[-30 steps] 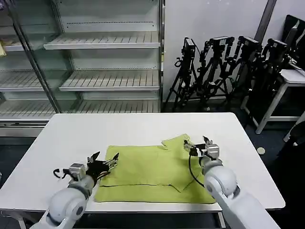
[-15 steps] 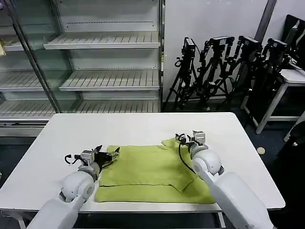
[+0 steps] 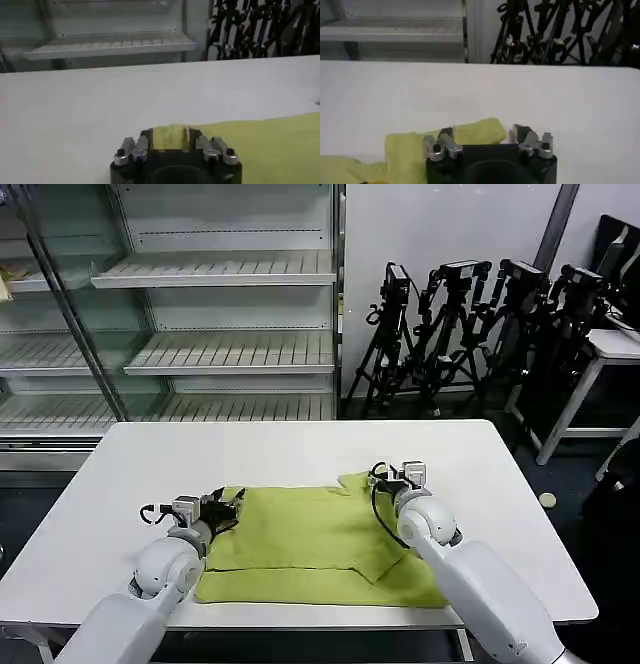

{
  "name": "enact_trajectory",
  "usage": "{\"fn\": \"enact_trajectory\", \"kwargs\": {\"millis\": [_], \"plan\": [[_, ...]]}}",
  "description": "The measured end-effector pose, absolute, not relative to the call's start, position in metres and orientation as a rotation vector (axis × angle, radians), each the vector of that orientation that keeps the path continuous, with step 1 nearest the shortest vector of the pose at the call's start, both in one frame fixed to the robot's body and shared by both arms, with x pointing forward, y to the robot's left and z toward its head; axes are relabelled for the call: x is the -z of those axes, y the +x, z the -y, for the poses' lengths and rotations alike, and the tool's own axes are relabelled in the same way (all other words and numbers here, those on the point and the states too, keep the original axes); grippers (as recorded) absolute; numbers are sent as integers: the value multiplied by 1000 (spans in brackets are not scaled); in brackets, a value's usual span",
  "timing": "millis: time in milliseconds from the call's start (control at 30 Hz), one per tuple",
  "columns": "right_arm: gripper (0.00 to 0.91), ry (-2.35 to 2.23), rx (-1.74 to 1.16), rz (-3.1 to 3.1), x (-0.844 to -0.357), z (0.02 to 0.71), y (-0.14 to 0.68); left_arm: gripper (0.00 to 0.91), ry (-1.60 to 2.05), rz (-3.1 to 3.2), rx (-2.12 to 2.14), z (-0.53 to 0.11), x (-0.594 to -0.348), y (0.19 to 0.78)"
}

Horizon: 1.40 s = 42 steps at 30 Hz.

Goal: Fold and organize the clothes.

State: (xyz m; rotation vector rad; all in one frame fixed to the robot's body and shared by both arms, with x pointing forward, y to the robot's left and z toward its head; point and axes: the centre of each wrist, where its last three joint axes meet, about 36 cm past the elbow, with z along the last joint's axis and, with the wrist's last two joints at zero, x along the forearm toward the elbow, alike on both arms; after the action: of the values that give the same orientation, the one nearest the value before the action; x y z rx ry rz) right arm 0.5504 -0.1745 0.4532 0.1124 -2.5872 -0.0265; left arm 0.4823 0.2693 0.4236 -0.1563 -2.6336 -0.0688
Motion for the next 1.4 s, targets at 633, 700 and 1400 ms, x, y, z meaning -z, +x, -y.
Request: {"fn": "enact_trajectory", "kwargs": {"millis": [633,700,1400], "plan": [[0,196,149,2681,-466,177,545,30,-179,2675,6,-279,-433,472],[0,204,162,2700,-469,180,542,30,-183,2686,6,-280,-436,471],[0,280,127,2857,-486,218,464,30,-290,2784,90,-283,-469,414]]}}
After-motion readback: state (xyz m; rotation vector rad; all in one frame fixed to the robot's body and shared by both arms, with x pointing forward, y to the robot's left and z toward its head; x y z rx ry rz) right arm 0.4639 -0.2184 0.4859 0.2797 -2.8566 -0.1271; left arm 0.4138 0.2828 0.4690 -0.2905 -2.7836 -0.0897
